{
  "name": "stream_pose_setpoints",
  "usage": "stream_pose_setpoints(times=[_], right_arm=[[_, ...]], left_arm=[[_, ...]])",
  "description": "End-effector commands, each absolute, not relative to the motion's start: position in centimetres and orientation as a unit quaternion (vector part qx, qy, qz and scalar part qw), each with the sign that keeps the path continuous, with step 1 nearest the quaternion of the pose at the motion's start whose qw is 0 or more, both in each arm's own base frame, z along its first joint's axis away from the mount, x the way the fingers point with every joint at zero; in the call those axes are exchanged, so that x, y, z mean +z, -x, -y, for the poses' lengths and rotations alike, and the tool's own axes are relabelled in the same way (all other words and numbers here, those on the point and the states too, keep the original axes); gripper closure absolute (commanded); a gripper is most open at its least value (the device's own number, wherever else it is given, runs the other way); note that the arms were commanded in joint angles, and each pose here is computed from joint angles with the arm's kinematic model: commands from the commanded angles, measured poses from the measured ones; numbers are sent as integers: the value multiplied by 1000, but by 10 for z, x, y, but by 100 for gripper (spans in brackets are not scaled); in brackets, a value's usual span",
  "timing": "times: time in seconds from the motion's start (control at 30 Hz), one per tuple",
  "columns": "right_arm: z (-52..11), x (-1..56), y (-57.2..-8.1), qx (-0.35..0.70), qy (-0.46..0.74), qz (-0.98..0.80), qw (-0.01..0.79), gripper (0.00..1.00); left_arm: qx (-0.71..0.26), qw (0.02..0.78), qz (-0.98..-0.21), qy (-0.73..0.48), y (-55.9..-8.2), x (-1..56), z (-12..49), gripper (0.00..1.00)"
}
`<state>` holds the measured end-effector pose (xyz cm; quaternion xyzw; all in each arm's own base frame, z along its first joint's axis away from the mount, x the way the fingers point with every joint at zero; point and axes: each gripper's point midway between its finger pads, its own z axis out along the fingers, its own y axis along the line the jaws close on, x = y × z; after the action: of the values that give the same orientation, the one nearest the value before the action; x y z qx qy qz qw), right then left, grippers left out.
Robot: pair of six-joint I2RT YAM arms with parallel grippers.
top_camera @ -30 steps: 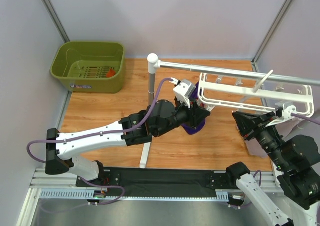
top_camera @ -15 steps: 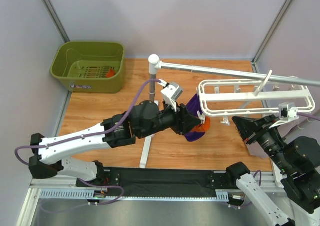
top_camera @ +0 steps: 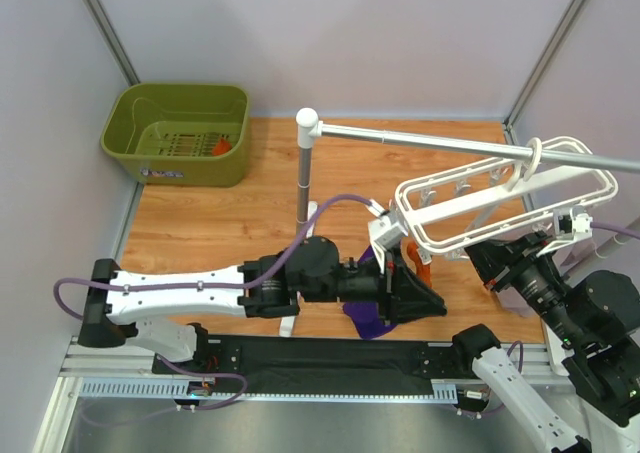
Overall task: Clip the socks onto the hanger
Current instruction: Open the clamp at the hanger.
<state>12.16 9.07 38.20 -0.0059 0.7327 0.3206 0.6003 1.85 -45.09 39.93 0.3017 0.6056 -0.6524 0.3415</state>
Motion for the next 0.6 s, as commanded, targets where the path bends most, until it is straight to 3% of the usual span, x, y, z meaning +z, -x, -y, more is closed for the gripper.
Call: stream_pose_setpoints(times=[0.0,0.23,0.4,0.57], right_arm=[[-99,399,-117,355,1,-722,594,97],[-95,403,-115,370,-38,-719,588,97],[-95,400,-116,377,-60,-724,574,97],[-78,406,-113,340,-80,-730,587,95]], left_arm=[[-700,364,-530,-310,16,454,461,71],[-573,492,-606,-250,-17,419,497,68],[-483,592,-604,-226,-56,410,519,62],[-460,589,-626,-224,-81,386,535,61]])
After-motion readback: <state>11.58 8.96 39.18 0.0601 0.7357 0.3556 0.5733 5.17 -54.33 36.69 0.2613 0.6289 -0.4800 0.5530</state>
